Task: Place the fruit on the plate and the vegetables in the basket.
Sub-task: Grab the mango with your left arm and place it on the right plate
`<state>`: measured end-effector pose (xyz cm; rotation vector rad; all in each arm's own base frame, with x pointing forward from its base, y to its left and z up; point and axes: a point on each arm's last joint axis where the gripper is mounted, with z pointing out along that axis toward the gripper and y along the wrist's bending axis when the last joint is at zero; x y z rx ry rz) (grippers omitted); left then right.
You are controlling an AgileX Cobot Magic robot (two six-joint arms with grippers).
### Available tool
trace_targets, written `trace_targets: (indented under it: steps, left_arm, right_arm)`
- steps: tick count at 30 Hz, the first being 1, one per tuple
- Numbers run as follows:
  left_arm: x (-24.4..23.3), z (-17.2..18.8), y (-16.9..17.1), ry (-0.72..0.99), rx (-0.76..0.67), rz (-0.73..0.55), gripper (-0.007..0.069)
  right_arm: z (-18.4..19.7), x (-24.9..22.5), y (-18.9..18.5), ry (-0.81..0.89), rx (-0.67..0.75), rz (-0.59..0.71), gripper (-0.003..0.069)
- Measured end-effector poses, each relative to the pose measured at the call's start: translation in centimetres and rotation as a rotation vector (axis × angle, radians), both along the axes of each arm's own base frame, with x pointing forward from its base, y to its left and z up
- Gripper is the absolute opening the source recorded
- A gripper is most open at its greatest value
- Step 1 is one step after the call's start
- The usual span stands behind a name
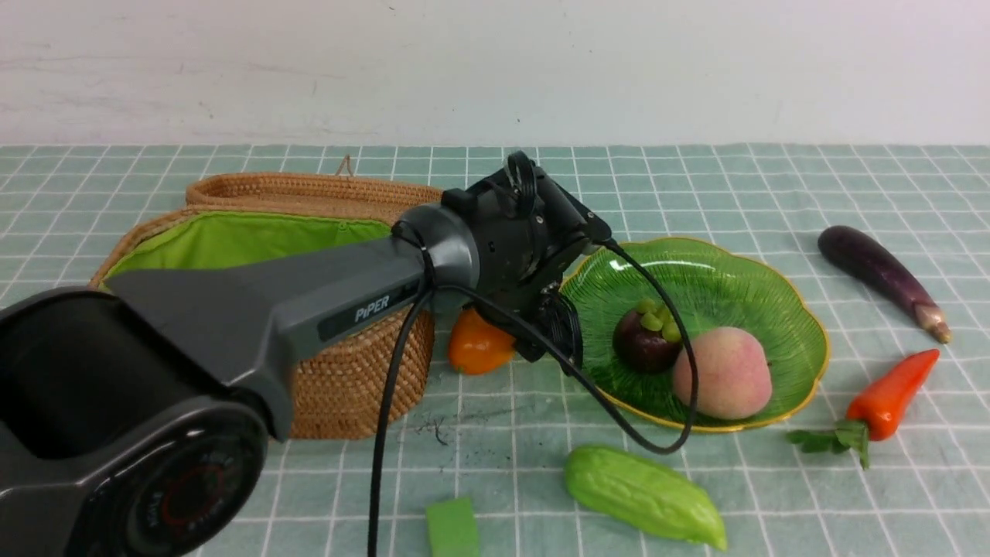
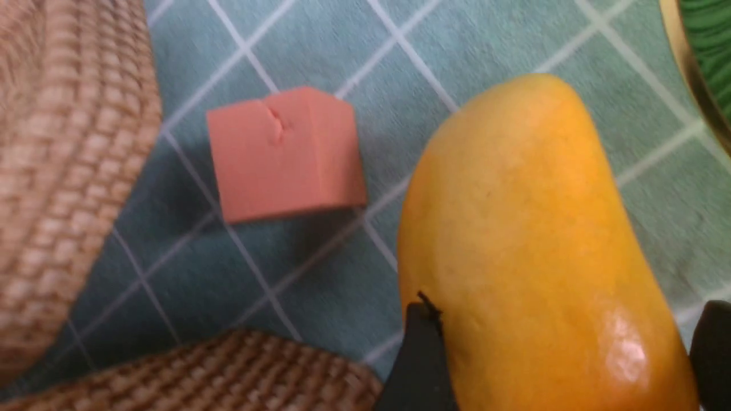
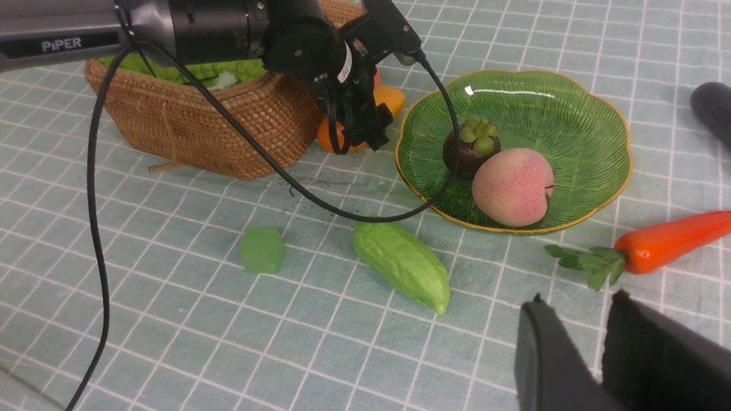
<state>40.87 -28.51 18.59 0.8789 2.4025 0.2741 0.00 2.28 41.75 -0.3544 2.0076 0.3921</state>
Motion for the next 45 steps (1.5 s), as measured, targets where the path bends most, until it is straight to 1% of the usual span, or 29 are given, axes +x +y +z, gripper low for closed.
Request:
trace_targets:
  steps: [8,19,23,26,28,30,35,39,42,44,45]
  left_arm:
    - [0.5,-1.1,0.1,-0.015,0.050,-0.017,0.0561]
    - [0.5,-1.2,0.0,-0.019,0.054,-0.022,0.0563]
    - [0.7,-2.1,0.0,-0.011,0.072,-0.025,0.0563]
    - [0.7,-2.5,-0.1,0.003,0.063,-0.019,0.0557]
    - [0.7,-2.6,-0.1,0.005,0.061,-0.018,0.0528]
    - [0.7,-2.6,-0.1,0.006,0.058,-0.018,0.0515]
    - [0.6,-2.6,-0.1,0.009,0.064,-0.014,0.0515]
    - [0.5,-2.0,0.1,0.017,0.057,0.003,0.0515]
    - [0.1,-0.9,0.1,0.037,0.034,0.048,0.0515]
    - [0.0,0.2,0.1,0.028,0.012,0.059,0.0515]
    - [-0.2,2.0,-0.3,-0.003,-0.018,0.057,0.0515]
  right_arm:
    - [0.0,0.0,0.0,0.001,0.000,0.000,0.0171]
    - [0.0,0.0,0.0,-0.006,-0.013,0.008,0.0172]
    - [0.0,0.0,0.0,-0.007,-0.015,0.009,0.0170]
    - [0.0,0.0,0.0,-0.006,-0.015,0.010,0.0165]
    - [0.0,0.0,0.0,-0.004,-0.013,0.013,0.0161]
    - [0.0,0.0,0.1,-0.004,-0.012,0.014,0.0161]
    - [0.0,0.0,0.1,-0.004,-0.012,0.015,0.0161]
    - [0.0,0.0,0.1,-0.004,-0.012,0.015,0.0161]
    - [0.0,0.0,0.1,-0.004,-0.012,0.015,0.0161]
    - [0.0,0.0,0.1,-0.006,-0.011,0.014,0.0161]
    - [0.1,0.0,0.1,-0.013,-0.008,0.013,0.0161]
